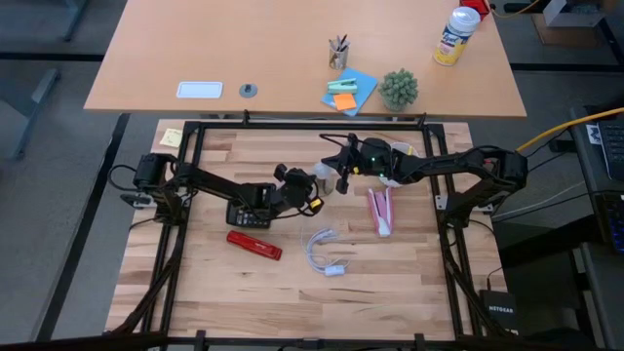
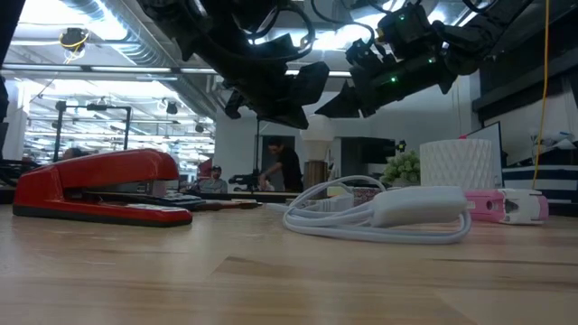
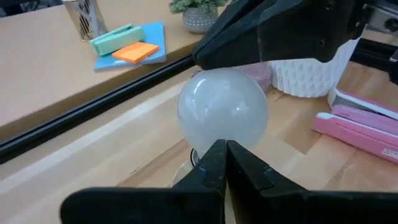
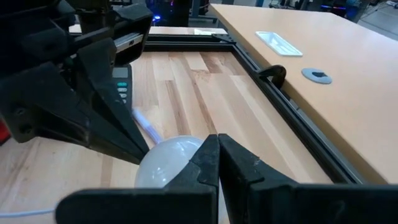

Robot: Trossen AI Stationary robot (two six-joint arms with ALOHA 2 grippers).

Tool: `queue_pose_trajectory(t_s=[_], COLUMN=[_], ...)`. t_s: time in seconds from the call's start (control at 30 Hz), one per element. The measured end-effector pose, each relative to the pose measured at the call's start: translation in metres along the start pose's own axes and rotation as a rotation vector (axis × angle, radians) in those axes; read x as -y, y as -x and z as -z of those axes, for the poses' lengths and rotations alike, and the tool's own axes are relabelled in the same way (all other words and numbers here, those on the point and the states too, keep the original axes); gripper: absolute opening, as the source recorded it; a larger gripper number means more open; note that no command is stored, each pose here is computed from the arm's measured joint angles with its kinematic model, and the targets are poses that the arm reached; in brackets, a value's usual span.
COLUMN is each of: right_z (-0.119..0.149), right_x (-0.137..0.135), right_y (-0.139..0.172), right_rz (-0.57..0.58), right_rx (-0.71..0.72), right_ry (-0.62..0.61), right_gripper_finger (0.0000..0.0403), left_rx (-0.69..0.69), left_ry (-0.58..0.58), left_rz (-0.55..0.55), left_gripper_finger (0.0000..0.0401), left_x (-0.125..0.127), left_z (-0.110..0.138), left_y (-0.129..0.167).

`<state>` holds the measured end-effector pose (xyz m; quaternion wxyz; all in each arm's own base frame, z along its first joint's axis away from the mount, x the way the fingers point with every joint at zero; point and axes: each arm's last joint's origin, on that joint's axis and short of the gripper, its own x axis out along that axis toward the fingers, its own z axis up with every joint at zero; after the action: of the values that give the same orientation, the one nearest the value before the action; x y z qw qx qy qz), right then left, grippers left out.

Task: Screw lightbulb
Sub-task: Insert the white lightbulb into the golden lamp

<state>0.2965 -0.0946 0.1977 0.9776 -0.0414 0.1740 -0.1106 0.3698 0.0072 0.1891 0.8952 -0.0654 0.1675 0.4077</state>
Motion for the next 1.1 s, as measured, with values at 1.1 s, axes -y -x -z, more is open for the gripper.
queue_pose_trajectory(t_s=[1.1], right_z=[0.000], right_x=[0.001], right_y=[0.000], right_rz=[0.033], right_rx=[-0.005], right_ry=[-0.022], right_gripper_finger=[0.0007], left_rx=[0.003], left_ry=[0.090], left_rz=[0.023], left_gripper_finger=[0.0001], left_x=[0.008], left_z=[0.003], left_y=[0.009])
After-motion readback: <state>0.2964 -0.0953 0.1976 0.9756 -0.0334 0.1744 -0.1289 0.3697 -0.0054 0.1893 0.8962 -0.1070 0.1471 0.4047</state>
